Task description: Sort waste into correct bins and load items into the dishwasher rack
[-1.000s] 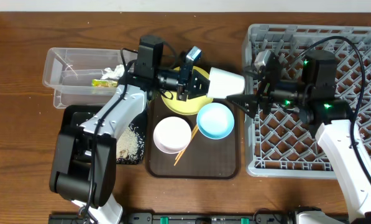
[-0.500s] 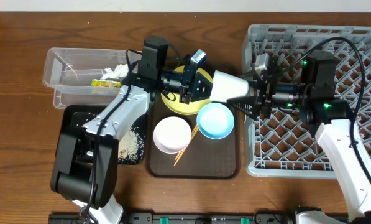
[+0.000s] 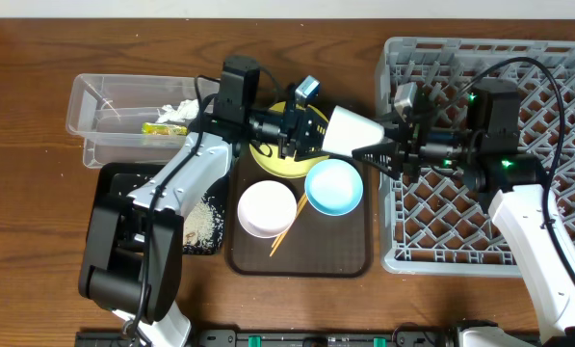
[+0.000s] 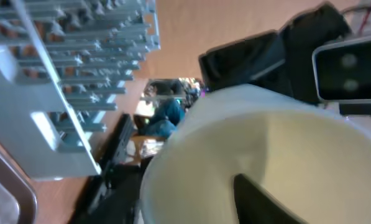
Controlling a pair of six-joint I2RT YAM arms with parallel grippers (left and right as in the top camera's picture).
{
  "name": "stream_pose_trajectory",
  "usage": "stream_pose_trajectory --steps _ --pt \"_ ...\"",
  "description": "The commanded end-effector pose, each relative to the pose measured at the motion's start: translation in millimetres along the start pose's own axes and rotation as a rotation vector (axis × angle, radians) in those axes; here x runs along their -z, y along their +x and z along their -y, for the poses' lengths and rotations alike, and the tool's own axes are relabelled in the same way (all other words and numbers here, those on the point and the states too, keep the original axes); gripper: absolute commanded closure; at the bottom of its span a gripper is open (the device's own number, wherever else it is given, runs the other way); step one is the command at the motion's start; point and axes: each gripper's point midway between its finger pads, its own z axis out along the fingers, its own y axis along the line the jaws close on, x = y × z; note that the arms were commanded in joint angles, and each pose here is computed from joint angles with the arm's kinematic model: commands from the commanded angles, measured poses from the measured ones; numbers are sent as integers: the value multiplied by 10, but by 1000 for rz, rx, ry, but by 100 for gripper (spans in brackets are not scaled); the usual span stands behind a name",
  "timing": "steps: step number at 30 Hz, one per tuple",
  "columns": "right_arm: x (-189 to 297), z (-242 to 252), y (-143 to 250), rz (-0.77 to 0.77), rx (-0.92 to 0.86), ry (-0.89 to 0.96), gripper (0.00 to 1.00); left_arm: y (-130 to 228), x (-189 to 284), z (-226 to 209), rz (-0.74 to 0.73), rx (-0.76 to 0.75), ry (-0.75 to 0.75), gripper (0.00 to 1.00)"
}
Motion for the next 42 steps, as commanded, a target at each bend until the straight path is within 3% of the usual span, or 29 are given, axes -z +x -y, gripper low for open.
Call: stream_pose_trajectory --steps 1,6,11,19,23,28,36,42 --pt "43 355 107 -70 -90 217 64 -183 80 -86 103 -144 -79 41" --pt "442 632 219 -151 -173 481 66 -586 481 -496 350 -167 -323 33" --pt "1032 709 235 -210 -322 702 75 -618 851 -696 452 -179 -526 30" --pt "1919 574 494 -336 -622 969 79 -175 1538 -620 553 -217 -1041 21" --pt "2309 441 895 -435 -865 1148 82 196 1847 -446 606 -167 -1225 16" --pt "2463 387 1191 -547 -990 1193 85 449 2001 -306 636 -149 -1314 15" --pt "2611 533 1593 -740 -1099 1278 83 482 2004 -312 630 -140 -1319 15" --pt "2492 740 1810 -785 -1172 1214 73 482 2004 -312 630 -140 -1320 15"
